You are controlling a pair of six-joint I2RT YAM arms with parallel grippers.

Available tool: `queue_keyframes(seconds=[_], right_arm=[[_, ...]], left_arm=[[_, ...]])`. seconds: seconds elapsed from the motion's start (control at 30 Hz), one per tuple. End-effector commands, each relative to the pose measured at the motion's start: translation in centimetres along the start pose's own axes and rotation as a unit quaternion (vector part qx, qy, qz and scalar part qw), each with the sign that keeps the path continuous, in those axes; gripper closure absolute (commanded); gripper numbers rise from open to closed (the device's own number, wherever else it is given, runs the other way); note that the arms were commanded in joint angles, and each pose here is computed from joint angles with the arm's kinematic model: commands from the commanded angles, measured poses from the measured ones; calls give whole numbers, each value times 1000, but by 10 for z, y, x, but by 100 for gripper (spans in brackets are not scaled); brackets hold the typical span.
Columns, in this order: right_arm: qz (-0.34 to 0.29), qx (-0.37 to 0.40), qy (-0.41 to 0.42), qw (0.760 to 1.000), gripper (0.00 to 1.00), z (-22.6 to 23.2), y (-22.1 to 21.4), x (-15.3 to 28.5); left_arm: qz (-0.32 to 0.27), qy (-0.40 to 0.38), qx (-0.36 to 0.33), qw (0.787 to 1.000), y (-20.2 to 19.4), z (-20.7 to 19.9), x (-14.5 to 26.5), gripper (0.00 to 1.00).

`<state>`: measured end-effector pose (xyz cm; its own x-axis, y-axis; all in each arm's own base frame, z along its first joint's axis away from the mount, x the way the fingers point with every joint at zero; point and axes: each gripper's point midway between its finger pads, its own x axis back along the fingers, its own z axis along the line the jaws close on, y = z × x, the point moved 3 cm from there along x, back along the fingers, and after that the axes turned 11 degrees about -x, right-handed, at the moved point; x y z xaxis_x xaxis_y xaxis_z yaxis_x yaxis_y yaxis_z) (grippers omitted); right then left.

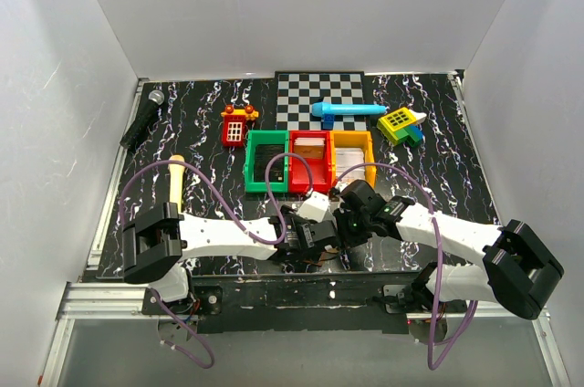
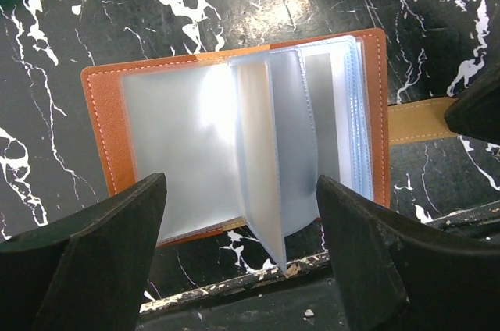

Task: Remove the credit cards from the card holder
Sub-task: Remove the credit card from the card holder.

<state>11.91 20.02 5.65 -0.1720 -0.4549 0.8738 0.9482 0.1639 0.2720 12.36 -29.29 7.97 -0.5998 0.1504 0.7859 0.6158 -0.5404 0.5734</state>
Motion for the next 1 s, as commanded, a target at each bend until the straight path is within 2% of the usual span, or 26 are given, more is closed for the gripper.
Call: queue_keyframes(seconds=[0.0, 0.63, 0.97], right_arm=[[-8, 6, 13, 1000, 99, 7, 6, 3], [-7, 7, 14, 1000, 99, 10, 8, 3], [-6, 7, 15, 1000, 99, 10, 8, 3]], left_arm=[[-20, 20, 16, 999, 6, 11, 8, 23], [-44, 34, 37, 998, 11, 30, 23, 22], [-63, -61, 5, 996, 21, -5, 17, 22]])
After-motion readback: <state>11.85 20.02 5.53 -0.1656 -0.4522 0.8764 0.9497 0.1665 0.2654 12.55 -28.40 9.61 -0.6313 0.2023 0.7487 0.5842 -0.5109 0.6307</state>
